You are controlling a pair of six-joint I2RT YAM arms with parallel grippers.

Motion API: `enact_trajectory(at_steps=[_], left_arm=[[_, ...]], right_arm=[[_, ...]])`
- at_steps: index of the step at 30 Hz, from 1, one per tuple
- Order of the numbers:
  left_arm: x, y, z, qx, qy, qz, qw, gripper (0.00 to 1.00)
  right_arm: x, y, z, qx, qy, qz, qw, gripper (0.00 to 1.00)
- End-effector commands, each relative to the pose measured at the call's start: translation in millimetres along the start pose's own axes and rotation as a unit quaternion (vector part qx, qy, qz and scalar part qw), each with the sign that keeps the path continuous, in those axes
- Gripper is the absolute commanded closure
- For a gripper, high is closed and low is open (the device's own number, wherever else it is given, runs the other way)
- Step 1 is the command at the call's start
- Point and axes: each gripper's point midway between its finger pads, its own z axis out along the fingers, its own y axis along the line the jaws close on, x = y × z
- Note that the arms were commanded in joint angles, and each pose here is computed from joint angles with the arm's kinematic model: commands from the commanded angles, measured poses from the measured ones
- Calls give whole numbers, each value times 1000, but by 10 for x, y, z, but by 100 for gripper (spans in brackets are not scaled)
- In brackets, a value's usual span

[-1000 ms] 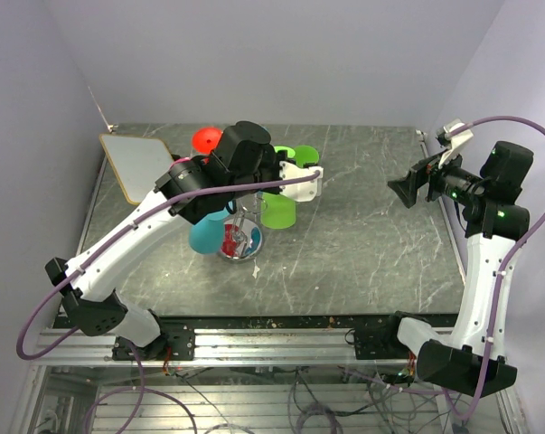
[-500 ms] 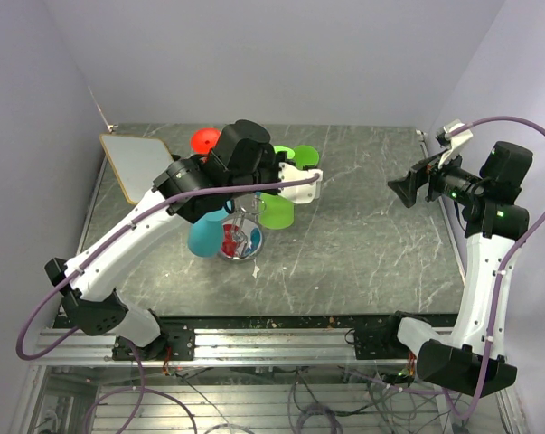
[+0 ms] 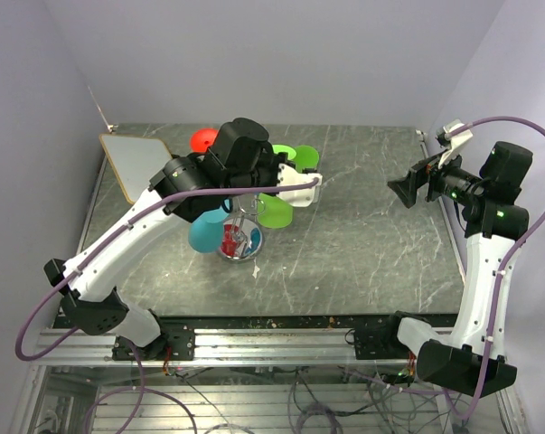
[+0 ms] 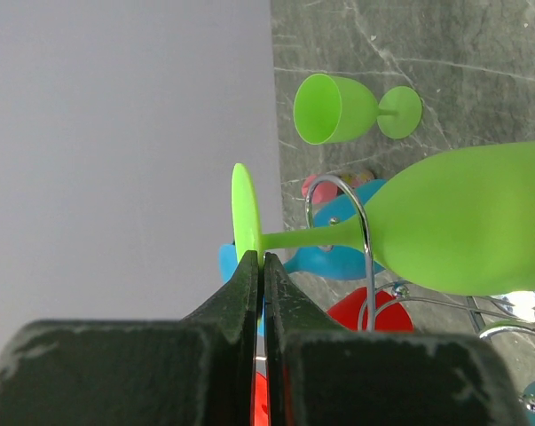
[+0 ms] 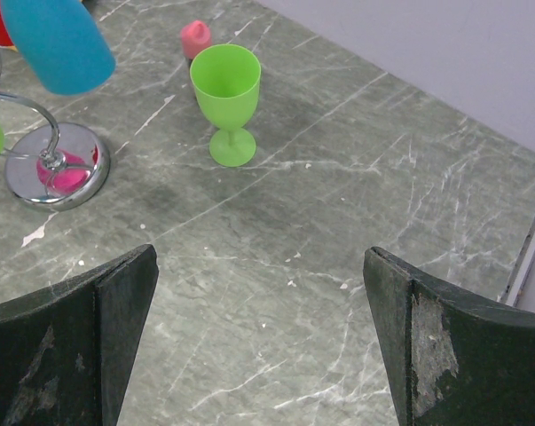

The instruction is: Place the wine glass upside down on the wine glass rack

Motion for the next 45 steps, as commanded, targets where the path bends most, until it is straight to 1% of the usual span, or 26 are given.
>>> enact_trajectory(at_steps=[1, 7, 14, 24, 29, 33, 42, 45], left_arm=[[-90, 50, 75, -18, -17, -6, 1000, 92], [-49, -12, 133, -16, -9, -4, 1000, 93], [-89, -30, 165, -17, -22, -20, 999, 93], [95, -74, 318, -33, 25, -36, 998, 93], [195, -56, 284, -45, 51, -35, 997, 93], [231, -98, 245, -38, 57, -32, 997, 93], [297, -174, 190, -32, 64, -29, 997, 84], [308, -178, 183, -32, 66, -30, 997, 78]], right_arm=[[-10, -19, -9, 3, -5, 1, 1000, 0], [-7, -13, -8, 2, -6, 1, 1000, 0], [2, -12, -8, 2, -6, 2, 1000, 0], [3, -4, -9, 1, -7, 3, 1000, 0], [7, 1, -5, -1, -7, 4, 1000, 0], [28, -7, 1, 0, -5, 4, 1000, 0], [19, -7, 8, -2, -7, 6, 1000, 0], [37, -17, 13, -1, -7, 5, 1000, 0]])
